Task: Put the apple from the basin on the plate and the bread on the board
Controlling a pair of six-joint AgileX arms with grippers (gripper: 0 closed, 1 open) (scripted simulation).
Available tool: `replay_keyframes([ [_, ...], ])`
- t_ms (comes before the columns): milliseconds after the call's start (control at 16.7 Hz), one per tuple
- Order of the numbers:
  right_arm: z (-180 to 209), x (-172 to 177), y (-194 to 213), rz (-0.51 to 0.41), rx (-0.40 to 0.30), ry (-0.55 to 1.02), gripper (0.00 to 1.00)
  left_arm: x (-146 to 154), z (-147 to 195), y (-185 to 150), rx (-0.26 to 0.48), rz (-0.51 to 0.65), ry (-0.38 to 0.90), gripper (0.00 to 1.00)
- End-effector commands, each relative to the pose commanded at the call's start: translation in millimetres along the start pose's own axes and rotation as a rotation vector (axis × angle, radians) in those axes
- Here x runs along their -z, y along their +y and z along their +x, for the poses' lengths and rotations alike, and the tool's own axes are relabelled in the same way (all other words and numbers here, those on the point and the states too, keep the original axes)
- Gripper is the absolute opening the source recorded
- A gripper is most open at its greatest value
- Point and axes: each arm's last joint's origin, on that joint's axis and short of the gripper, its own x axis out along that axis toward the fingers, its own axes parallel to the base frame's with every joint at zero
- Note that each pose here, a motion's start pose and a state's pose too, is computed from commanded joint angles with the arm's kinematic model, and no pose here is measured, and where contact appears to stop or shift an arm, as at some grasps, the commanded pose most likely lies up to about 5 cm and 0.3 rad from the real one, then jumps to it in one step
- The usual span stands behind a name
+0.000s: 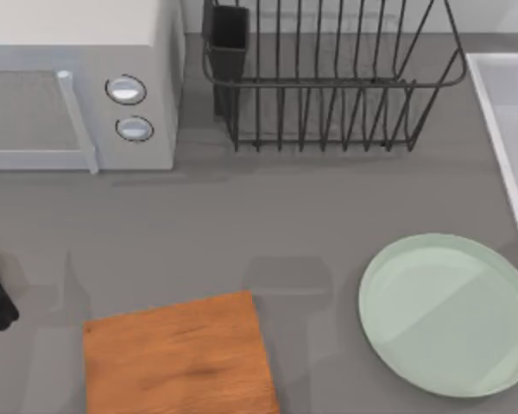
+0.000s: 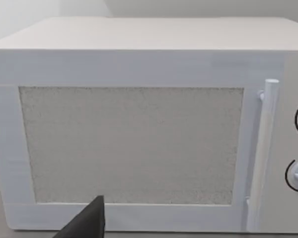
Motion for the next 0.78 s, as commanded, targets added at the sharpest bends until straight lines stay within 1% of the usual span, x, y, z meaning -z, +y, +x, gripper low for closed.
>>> replay_keyframes([
  [360, 0.0, 0.0, 0.0, 0.000, 0.000, 0.000, 0.02, 0.0, 0.0, 0.0, 0.000, 0.000, 0.000, 1.00],
  [420, 0.0, 0.0, 0.0, 0.000, 0.000, 0.000, 0.00, 0.0, 0.0, 0.0, 0.000, 0.000, 0.000, 1.00],
  [780, 0.0, 0.0, 0.0, 0.000, 0.000, 0.000, 0.00, 0.0, 0.0, 0.0, 0.000, 0.000, 0.000, 1.00],
])
